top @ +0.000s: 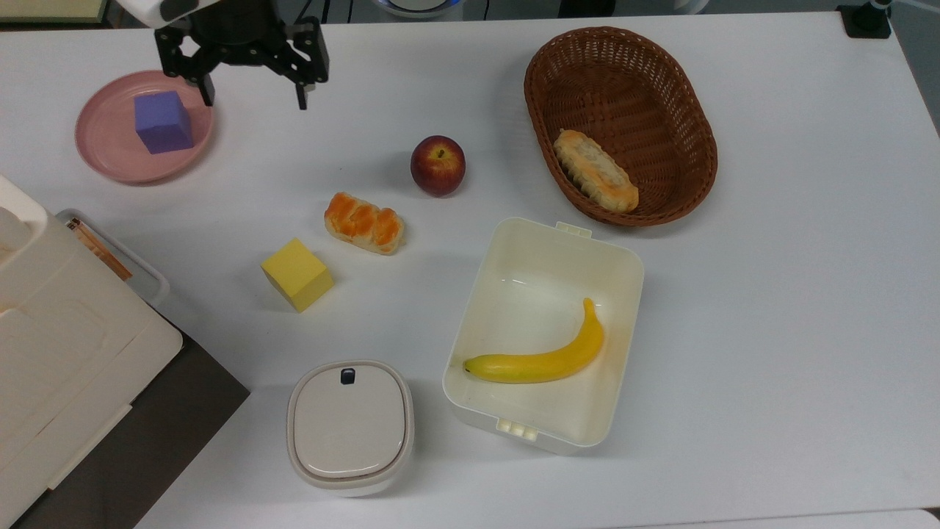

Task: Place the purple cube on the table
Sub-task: 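Move the open gripper over the purple cube on the pink plate, then lower the gripper and close it on the purple cube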

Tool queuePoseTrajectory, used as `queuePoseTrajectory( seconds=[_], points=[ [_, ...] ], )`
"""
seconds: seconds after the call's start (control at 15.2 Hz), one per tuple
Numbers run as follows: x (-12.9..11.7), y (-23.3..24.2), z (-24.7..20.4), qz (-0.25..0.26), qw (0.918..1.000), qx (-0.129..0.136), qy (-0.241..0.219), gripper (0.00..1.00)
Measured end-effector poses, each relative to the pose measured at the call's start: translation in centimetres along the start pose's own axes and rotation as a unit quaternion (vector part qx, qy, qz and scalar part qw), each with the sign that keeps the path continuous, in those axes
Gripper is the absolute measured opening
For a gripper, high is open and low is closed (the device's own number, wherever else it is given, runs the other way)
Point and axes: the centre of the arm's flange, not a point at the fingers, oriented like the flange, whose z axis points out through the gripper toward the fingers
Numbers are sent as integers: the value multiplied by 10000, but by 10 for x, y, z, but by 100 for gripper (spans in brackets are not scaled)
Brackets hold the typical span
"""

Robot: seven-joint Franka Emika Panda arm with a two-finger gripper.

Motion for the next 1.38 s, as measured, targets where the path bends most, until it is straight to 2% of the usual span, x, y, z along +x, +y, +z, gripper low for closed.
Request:
queuePoseTrajectory(
  seconds=[0.2,0.33,0.59,0.79,0.92,1.19,1.38],
  points=[
    [-10,27,8,-56,9998,30,-170,100],
    [-22,50,18,-249,9986,117,-449,100],
    [-52,99,54,-1075,9864,527,-1122,100],
    [-67,132,88,-1128,9812,734,-1381,100],
    [-75,154,109,-1035,9790,685,-1616,100],
    [-81,179,159,-1102,9660,360,-2311,100],
    [-76,181,191,-1177,9603,361,-2504,100]
  ],
)
